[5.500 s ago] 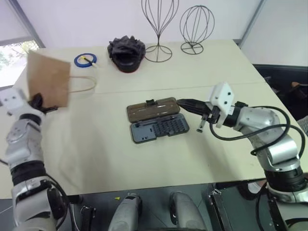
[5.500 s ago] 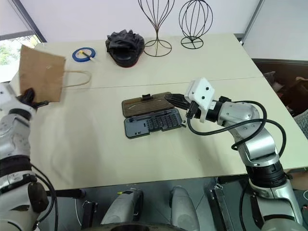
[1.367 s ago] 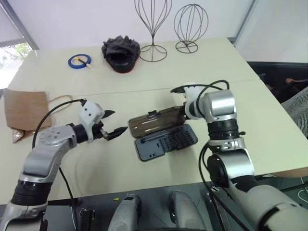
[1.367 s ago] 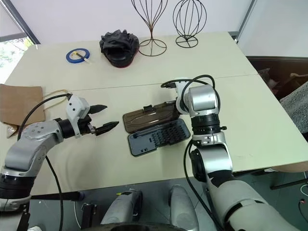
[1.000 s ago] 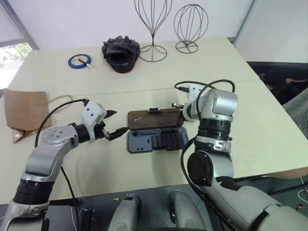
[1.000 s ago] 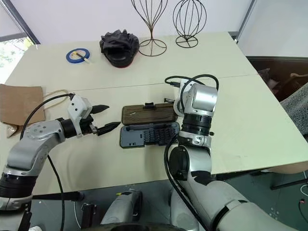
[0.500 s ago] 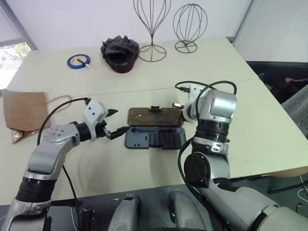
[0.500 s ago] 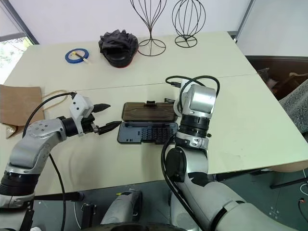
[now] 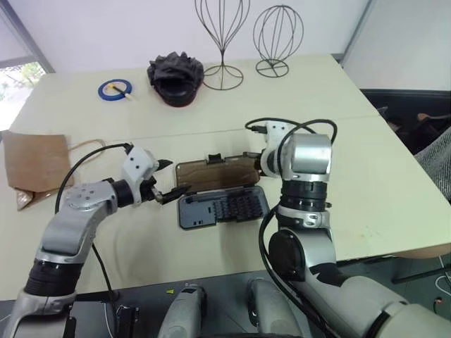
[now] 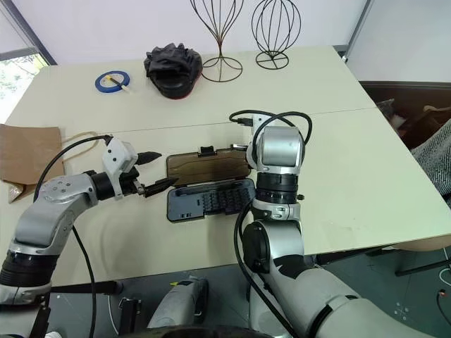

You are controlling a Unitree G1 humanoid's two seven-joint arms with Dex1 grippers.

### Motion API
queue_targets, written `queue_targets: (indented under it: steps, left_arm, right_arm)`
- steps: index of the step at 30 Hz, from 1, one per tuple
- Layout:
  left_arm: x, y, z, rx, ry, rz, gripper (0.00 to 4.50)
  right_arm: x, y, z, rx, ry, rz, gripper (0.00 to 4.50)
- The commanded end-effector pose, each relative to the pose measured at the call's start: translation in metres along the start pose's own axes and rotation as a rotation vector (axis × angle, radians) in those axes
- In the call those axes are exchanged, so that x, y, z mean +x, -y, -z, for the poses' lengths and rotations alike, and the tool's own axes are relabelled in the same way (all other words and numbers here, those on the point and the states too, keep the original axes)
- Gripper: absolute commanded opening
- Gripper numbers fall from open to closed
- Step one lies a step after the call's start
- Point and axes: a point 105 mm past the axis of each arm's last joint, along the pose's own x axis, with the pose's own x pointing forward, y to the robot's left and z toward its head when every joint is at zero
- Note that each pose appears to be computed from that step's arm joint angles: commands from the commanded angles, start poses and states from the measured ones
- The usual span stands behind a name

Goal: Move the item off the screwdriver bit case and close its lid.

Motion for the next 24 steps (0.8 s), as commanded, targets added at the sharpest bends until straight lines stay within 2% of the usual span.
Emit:
queue_targets:
  steps: [1, 5, 7, 11, 14, 18, 19, 20, 21, 22, 24]
  left_arm:
    - [-0.004, -0.001, -0.009, 0.035, 0.025, -0.016, 4.50]
    - [-0.004, -0.001, -0.008, 0.034, 0.024, -0.017, 4.50]
    - [-0.003, -0.001, -0.008, 0.034, 0.023, -0.016, 4.50]
    - [-0.002, -0.001, -0.008, 0.035, 0.023, -0.014, 4.50]
    - [-0.001, -0.001, -0.009, 0.036, 0.023, -0.012, 4.50]
    - [-0.001, -0.001, -0.009, 0.037, 0.024, -0.011, 4.50]
    - [0.000, -0.001, -0.009, 0.038, 0.025, -0.011, 4.50]
    - [0.000, -0.001, -0.010, 0.038, 0.025, -0.010, 4.50]
    - [0.000, -0.002, -0.010, 0.039, 0.025, -0.010, 4.50]
    - [0.000, -0.001, -0.010, 0.039, 0.026, -0.010, 4.50]
    - [0.000, -0.001, -0.010, 0.040, 0.026, -0.011, 4.50]
  right_arm:
    - [0.010, -0.033, 0.030, -0.007, -0.084, -0.092, 0.03]
    - [0.008, -0.031, 0.031, -0.051, -0.091, -0.105, 0.03]
    - [0.006, -0.032, 0.031, 0.020, -0.083, -0.132, 0.03]
    - [0.005, -0.032, 0.032, 0.015, -0.097, -0.135, 0.03]
    - [0.002, -0.036, 0.032, -0.006, -0.097, -0.160, 0.90]
    - [0.000, -0.040, 0.032, -0.039, -0.100, -0.182, 2.91]
    - [-0.001, -0.042, 0.032, -0.058, -0.101, -0.194, 3.30]
    - [-0.001, -0.044, 0.032, -0.079, -0.100, -0.206, 3.89]
    - [-0.002, -0.046, 0.032, -0.096, -0.102, -0.216, 4.24]
    - [-0.002, -0.048, 0.033, -0.110, -0.105, -0.227, 4.42]
    - [-0.003, -0.050, 0.034, -0.136, -0.107, -0.241, 4.42]
